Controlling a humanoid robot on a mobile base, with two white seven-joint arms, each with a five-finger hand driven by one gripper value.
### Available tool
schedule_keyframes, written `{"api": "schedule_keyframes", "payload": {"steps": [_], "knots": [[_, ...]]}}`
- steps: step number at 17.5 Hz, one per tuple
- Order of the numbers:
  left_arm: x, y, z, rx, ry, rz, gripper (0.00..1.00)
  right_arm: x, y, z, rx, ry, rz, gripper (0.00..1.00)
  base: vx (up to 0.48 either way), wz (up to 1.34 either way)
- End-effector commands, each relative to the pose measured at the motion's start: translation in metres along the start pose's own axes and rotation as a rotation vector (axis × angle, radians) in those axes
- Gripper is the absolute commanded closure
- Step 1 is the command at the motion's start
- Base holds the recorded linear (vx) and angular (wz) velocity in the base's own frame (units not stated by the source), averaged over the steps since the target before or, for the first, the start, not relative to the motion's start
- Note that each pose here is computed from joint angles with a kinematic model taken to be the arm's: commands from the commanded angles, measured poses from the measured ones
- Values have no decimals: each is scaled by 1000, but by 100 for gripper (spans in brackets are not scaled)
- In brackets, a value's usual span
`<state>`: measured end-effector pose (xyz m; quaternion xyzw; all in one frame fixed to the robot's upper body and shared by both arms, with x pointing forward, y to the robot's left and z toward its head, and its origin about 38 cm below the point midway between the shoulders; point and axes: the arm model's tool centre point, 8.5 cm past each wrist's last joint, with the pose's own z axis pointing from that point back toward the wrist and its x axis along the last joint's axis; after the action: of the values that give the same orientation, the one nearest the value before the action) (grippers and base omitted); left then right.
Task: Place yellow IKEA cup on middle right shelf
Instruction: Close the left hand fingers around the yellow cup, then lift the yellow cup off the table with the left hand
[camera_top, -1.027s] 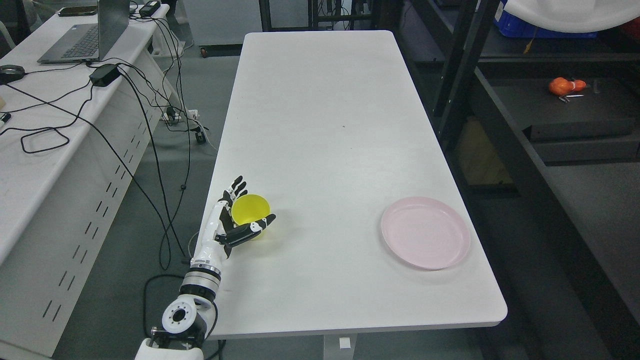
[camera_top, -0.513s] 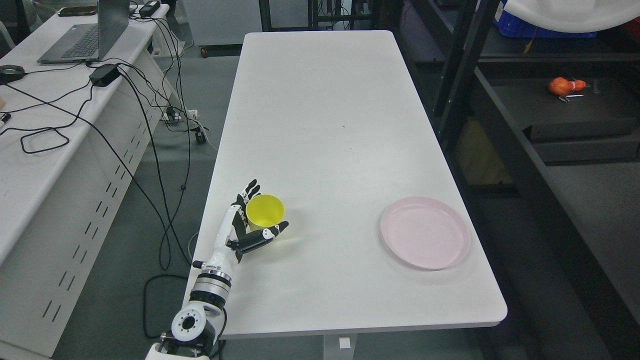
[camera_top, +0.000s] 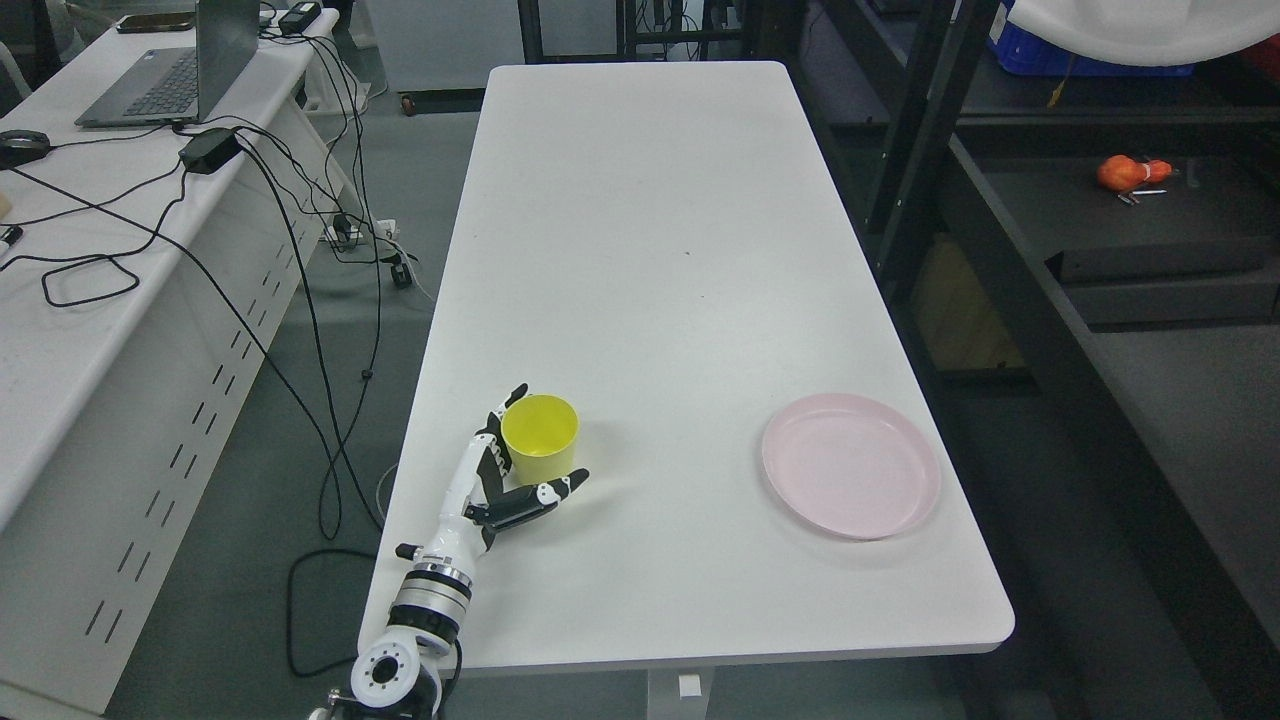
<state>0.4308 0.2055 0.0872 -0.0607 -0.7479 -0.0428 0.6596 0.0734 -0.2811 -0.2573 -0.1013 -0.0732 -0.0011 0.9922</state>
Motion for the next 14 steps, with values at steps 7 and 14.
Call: {"api": "schedule_keyframes", "payload": {"steps": [7, 14], "knots": [[23, 32, 8, 88, -215, 66, 100, -9, -10, -1, -13, 15, -3, 1, 0, 0], [106, 8, 32, 19, -530, 56, 100, -9, -10, -1, -13, 15, -3, 1, 4, 1]]}}
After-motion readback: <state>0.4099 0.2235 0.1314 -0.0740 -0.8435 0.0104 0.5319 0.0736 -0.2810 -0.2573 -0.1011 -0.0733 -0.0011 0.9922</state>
